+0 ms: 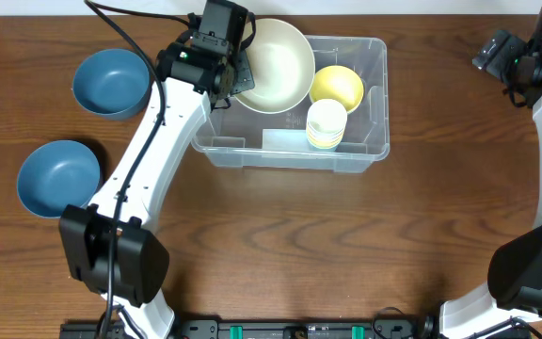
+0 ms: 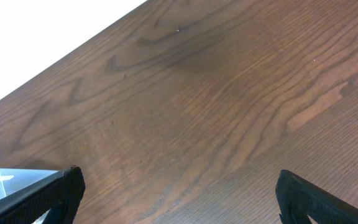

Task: Pack container

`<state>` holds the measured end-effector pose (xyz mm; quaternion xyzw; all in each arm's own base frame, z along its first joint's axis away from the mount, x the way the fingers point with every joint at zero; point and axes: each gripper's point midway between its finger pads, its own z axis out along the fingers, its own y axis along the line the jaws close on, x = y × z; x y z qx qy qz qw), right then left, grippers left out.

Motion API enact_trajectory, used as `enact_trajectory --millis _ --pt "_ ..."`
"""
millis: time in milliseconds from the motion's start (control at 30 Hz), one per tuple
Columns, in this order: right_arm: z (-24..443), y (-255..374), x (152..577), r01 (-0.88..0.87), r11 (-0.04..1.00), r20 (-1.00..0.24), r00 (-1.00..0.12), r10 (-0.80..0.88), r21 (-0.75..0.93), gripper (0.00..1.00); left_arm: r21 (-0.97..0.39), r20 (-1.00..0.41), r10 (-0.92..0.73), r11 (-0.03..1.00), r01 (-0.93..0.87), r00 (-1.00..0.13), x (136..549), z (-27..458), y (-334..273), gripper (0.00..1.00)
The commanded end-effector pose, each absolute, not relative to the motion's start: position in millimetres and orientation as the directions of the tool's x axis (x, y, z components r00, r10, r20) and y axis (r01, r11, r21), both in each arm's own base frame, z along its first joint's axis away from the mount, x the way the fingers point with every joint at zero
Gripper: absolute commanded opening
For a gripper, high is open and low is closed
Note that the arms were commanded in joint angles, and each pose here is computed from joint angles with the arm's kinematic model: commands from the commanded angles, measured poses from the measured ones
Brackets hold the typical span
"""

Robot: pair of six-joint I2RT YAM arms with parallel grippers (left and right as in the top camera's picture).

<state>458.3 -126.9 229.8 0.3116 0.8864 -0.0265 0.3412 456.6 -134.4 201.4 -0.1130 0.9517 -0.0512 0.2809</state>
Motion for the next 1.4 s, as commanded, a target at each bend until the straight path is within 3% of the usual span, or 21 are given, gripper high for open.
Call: enact_trajectory --millis 0,333,1367 --pt "241.1 -129.4 457.7 0.577 0.798 -0.640 -0.549 0.539 0.177 0.99 -0.156 -0.514 -0.229 0.973 -0.173 -0.826 466.0 189.5 -139.1 0.06" --pt "241.0 -129.4 457.7 0.577 0.798 -0.639 -0.549 0.539 0.177 0.99 -0.100 -0.433 -0.211 0.977 -0.186 -0.876 478.3 125.5 -143.5 0.06" --pt "241.0 -129.4 457.7 0.577 0.798 -0.639 -0.549 0.539 0.177 0.99 -0.033 -0.338 -0.190 0.981 -0.191 -0.922 474.6 66.2 -143.7 0.06"
